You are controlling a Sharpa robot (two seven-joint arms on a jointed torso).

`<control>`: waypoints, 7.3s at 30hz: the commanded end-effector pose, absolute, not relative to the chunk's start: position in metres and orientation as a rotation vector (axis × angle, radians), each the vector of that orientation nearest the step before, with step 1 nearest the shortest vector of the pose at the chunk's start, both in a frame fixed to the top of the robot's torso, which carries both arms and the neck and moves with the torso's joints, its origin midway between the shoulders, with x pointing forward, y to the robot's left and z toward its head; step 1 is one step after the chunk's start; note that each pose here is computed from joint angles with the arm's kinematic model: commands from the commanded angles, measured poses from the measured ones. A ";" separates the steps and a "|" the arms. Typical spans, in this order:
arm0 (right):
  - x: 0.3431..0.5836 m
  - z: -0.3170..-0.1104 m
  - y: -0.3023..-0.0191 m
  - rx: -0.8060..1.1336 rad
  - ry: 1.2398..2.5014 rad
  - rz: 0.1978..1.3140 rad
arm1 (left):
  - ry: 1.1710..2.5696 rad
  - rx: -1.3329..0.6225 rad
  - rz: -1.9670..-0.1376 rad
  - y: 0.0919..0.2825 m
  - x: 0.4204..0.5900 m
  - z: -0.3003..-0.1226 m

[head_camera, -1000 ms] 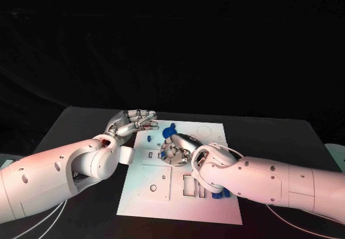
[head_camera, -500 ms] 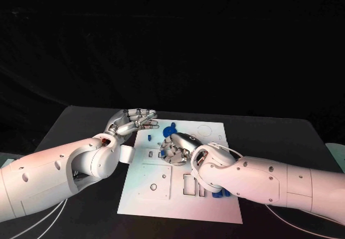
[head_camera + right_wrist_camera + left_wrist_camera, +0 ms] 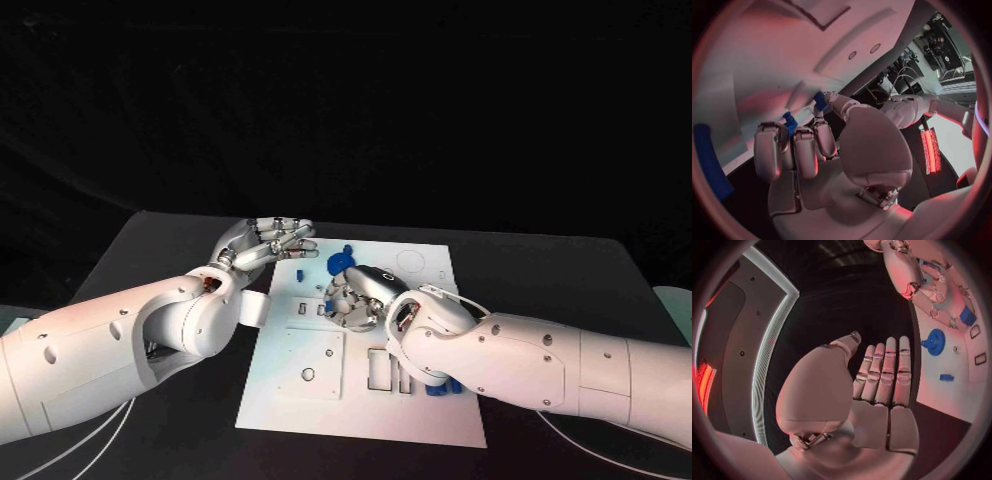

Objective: Assemble the parts on the task board

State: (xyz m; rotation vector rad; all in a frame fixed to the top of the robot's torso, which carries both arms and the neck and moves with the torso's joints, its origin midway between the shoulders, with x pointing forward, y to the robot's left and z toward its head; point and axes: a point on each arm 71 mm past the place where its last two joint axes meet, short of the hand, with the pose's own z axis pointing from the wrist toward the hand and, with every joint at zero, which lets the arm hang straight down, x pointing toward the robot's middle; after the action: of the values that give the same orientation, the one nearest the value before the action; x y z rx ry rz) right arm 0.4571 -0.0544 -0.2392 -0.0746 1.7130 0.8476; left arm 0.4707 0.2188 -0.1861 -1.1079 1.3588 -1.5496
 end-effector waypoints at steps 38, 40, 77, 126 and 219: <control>0.456 -0.248 -0.059 -0.090 1.740 0.796 | 1.355 -1.103 -1.562 0.218 0.470 -0.185; 0.456 -0.247 -0.059 -0.092 1.737 0.797 | 1.355 -1.103 -1.562 0.218 0.470 -0.185; 0.446 -0.234 -0.067 -0.075 1.606 0.881 | 1.399 -1.088 -1.530 0.221 0.471 -0.187; 0.481 -0.163 -0.246 0.553 1.450 0.999 | 2.361 -0.179 -0.522 0.168 0.526 -0.179; 0.487 -0.171 -0.245 0.572 1.469 0.973 | 2.541 -0.077 -0.463 0.139 0.533 -0.207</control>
State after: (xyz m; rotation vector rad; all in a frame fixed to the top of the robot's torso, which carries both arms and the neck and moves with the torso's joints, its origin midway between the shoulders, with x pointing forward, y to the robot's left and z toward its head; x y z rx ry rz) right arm 0.4873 -0.2468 -0.1701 0.5771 1.4552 0.9648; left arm 0.5347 0.1412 -0.2058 -0.0570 2.5176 -0.4263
